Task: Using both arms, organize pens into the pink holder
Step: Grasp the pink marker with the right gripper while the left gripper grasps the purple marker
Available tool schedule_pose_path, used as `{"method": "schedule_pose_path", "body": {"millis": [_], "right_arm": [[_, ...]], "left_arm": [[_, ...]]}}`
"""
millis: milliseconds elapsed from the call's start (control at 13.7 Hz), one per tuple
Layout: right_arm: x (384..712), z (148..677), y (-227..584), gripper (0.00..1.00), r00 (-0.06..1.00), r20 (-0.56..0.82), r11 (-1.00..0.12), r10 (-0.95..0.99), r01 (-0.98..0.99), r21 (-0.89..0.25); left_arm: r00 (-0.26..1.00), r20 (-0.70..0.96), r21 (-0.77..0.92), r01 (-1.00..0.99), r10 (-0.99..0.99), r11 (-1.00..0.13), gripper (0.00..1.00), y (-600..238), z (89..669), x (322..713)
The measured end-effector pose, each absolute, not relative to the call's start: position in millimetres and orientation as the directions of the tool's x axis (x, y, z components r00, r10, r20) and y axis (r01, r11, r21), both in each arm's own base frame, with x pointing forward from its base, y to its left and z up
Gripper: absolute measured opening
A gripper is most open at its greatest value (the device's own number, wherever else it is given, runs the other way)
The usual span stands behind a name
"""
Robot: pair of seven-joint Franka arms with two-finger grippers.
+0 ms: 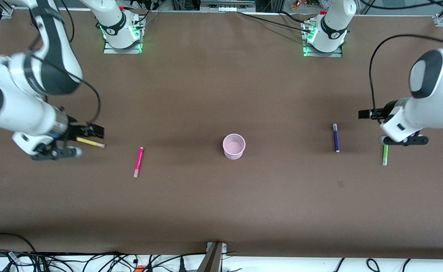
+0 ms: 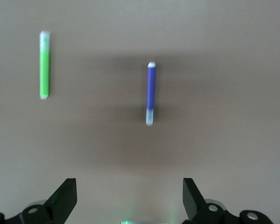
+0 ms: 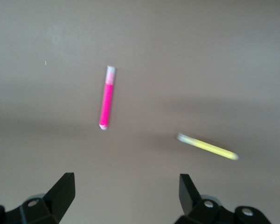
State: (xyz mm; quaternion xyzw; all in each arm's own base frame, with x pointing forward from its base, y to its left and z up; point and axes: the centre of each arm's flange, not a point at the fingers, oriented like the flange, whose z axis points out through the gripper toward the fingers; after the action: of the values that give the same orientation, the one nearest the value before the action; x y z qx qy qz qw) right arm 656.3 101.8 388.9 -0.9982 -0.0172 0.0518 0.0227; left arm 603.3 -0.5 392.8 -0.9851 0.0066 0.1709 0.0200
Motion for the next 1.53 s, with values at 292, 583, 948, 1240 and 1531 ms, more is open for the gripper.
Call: {"method": "schedule_pose_path", "body": {"millis": [292,583,948,1240,1531], "right_arm": [[663,286,158,0.99,0.990,-0.140,-0.998,-0.029,-0.037,-0.057],[665,197,137,0.95,0.978,-0.193,-0.995,-0.080,-0.089,-0.043],[663,176,132,0.92,0.964,-0.226,-0.984,-0.144,-0.163,-0.070],[655,169,141,0.92,0.954,-0.250,-0.980,-0.168,-0.188,-0.059],[648,166,141,0.90,0.947,-0.267,-0.978,-0.177,-0.200,-0.060]], "left_arm": [[0.959,-0.259,0.003,-0.116,-0.113,-0.993,1.00,6,314,629],[0.984,-0.110,0.001,-0.142,-0.141,-0.990,1.00,1,237,611],[0.986,-0.083,0.009,-0.147,-0.148,-0.989,1.00,-3,180,588],[0.985,-0.089,0.011,-0.148,-0.149,-0.989,0.74,-4,176,587],[0.984,-0.093,0.012,-0.149,-0.149,-0.989,0.29,-4,174,586]]}}
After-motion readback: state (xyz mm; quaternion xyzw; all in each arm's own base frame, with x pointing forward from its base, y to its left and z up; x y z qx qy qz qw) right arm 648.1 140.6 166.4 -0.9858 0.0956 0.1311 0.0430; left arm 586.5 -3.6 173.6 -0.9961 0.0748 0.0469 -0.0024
